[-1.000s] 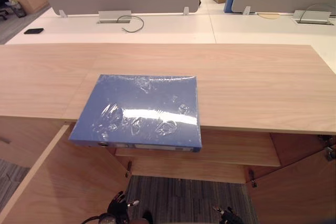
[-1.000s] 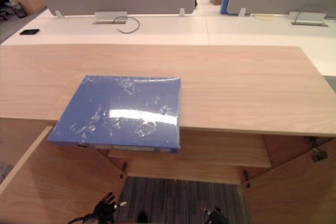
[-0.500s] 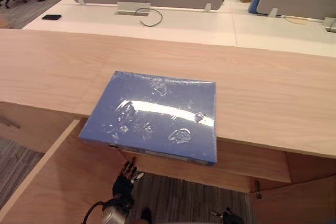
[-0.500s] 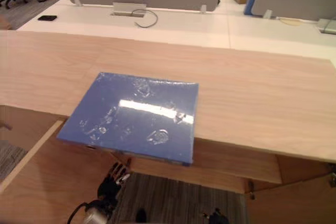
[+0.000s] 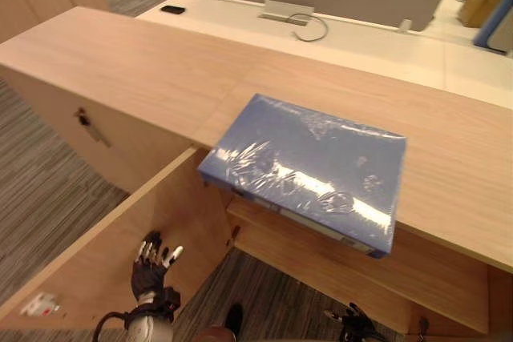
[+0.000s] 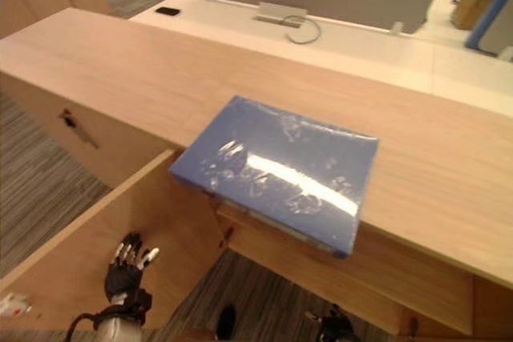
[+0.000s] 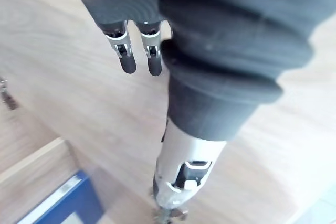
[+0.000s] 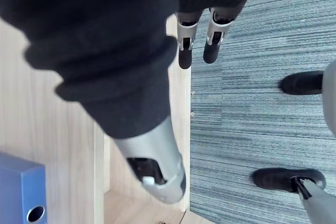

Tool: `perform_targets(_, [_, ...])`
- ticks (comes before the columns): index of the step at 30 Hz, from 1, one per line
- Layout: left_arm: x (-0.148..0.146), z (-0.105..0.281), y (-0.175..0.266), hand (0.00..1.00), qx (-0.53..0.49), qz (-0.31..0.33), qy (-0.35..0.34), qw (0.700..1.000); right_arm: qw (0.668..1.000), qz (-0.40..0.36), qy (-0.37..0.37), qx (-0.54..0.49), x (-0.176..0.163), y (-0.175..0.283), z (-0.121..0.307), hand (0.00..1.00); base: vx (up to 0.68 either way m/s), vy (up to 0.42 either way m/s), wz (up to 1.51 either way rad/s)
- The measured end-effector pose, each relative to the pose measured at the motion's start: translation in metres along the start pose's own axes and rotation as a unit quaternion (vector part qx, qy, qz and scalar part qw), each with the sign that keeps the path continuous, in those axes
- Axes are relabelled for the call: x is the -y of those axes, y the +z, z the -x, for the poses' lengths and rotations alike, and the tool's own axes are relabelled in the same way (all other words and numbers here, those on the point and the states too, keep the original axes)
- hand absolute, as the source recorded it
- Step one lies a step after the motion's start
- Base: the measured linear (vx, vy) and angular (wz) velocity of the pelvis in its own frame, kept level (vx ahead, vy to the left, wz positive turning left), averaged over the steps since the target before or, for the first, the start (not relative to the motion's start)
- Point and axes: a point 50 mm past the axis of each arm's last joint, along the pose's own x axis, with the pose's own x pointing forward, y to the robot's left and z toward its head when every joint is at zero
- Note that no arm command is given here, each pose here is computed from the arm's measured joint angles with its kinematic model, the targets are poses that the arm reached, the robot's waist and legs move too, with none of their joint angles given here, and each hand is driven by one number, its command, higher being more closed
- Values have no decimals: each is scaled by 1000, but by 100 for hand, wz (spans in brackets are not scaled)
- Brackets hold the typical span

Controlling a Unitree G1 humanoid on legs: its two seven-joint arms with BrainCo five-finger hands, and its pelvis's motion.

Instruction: Walk over to the cabinet, pick up the folder, carry it to the office cabinet, place the folder inside the office cabinet, then close the office cabinet door

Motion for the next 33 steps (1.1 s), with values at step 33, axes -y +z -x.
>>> perform_targets(33, [132, 23, 95, 0, 525, -437, -103, 723, 994, 99, -34, -39, -4, -12, -3, 0, -34, 3, -4])
